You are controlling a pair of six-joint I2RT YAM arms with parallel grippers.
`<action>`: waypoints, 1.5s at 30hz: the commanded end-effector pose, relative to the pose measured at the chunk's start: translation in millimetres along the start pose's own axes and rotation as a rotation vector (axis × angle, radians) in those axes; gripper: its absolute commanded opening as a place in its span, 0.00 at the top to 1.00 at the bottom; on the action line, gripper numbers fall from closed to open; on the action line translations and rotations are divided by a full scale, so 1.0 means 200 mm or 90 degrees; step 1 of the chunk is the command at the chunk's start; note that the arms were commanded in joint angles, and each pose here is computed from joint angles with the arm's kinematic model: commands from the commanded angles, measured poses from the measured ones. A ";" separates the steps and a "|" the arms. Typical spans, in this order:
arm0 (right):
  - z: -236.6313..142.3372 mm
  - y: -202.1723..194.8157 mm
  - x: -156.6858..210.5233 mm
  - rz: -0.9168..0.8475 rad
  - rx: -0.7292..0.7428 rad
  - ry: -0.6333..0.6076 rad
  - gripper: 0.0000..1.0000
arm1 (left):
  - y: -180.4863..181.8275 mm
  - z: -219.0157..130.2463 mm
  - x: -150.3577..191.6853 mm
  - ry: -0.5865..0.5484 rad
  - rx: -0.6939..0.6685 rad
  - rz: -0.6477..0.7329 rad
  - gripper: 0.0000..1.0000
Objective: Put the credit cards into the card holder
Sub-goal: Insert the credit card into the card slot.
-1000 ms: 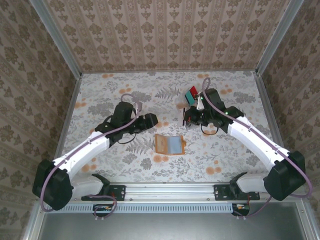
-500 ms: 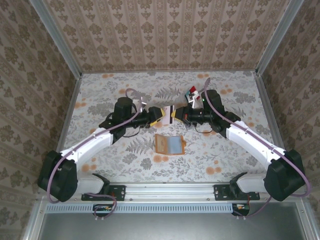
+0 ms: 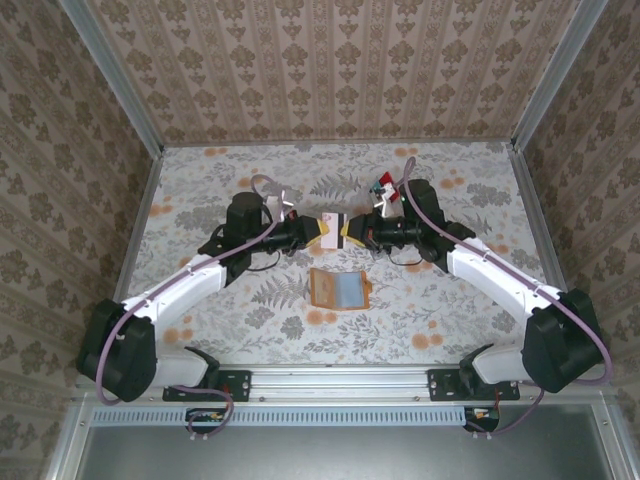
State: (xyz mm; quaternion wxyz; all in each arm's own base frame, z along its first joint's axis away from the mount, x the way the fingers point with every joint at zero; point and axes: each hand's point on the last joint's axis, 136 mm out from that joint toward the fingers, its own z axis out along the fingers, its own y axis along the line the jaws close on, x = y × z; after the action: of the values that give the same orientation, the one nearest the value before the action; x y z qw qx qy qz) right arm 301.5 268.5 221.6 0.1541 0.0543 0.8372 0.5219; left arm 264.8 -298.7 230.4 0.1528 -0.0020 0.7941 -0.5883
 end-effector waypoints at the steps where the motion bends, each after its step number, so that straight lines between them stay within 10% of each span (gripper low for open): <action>1: 0.00 -0.07 0.02 0.012 0.040 0.004 0.84 | 0.01 -0.03 -0.01 -0.015 -0.009 -0.022 1.00; 12: -0.04 -0.33 0.07 0.028 0.203 -0.017 0.68 | 0.39 -0.10 0.08 -0.086 -0.155 -0.289 1.00; 27: 0.08 -0.53 0.26 -0.017 0.337 0.036 0.68 | 0.51 -0.06 0.18 -0.046 -0.161 -0.406 1.00; 45: 0.21 -0.75 0.33 -0.038 0.429 0.061 0.80 | 0.59 0.03 0.31 0.014 -0.329 -0.128 1.00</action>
State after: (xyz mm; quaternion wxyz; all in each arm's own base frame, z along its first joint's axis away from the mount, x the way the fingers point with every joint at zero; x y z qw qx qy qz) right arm 258.2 258.2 67.1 0.0931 0.0588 0.9646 0.2397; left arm 228.3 -286.5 124.8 0.0654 -0.1334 0.8934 -0.4241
